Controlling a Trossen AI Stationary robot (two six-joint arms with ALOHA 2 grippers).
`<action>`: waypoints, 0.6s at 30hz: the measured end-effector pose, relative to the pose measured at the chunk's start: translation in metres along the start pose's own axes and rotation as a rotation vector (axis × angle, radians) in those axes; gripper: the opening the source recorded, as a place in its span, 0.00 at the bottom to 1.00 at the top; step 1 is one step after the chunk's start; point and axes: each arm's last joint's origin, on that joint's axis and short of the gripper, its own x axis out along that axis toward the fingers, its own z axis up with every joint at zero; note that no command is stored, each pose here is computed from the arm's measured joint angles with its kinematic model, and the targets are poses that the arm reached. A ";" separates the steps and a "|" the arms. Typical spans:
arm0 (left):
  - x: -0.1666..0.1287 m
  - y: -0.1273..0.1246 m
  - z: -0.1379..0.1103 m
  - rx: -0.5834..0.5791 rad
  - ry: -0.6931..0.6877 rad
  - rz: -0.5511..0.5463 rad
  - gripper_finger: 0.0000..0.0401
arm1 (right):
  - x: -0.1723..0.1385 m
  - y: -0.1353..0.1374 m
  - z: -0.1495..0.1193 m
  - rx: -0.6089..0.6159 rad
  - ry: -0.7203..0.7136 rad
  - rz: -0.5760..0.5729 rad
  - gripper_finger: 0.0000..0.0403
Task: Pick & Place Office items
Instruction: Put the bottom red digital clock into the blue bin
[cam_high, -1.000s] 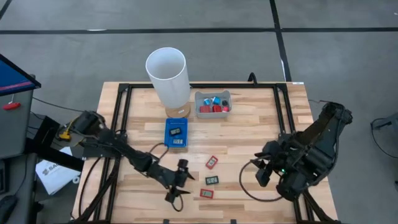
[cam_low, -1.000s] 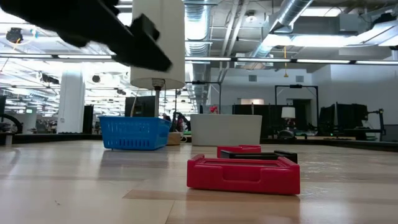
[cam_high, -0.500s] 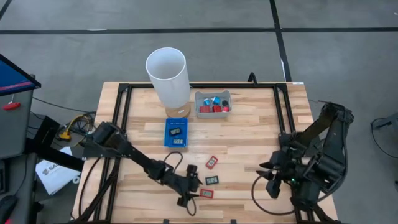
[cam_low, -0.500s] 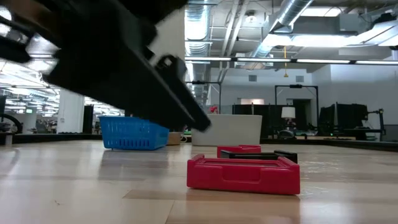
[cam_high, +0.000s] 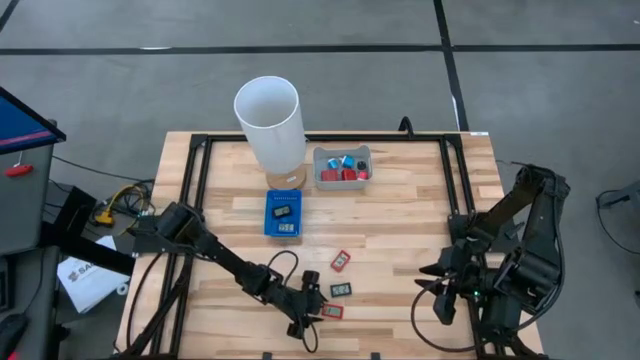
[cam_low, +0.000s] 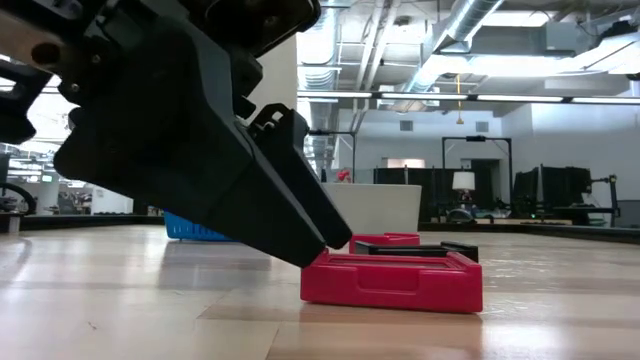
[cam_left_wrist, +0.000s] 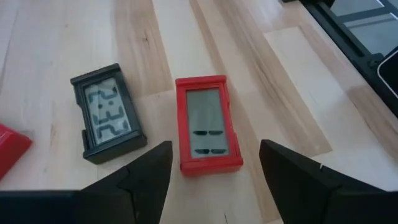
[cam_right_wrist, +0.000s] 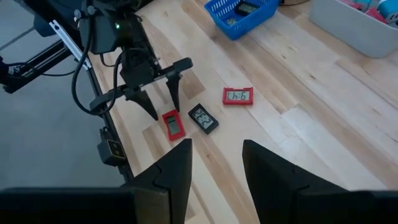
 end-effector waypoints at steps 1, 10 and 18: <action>0.000 0.001 0.000 -0.001 0.001 0.002 0.59 | 0.000 0.000 0.000 0.000 -0.001 0.000 0.34; 0.001 0.003 -0.001 0.003 0.010 0.006 0.55 | 0.000 0.000 0.000 -0.001 -0.009 -0.001 0.34; 0.000 0.001 -0.001 0.006 0.011 -0.004 0.55 | 0.000 0.000 0.001 0.000 -0.019 -0.001 0.34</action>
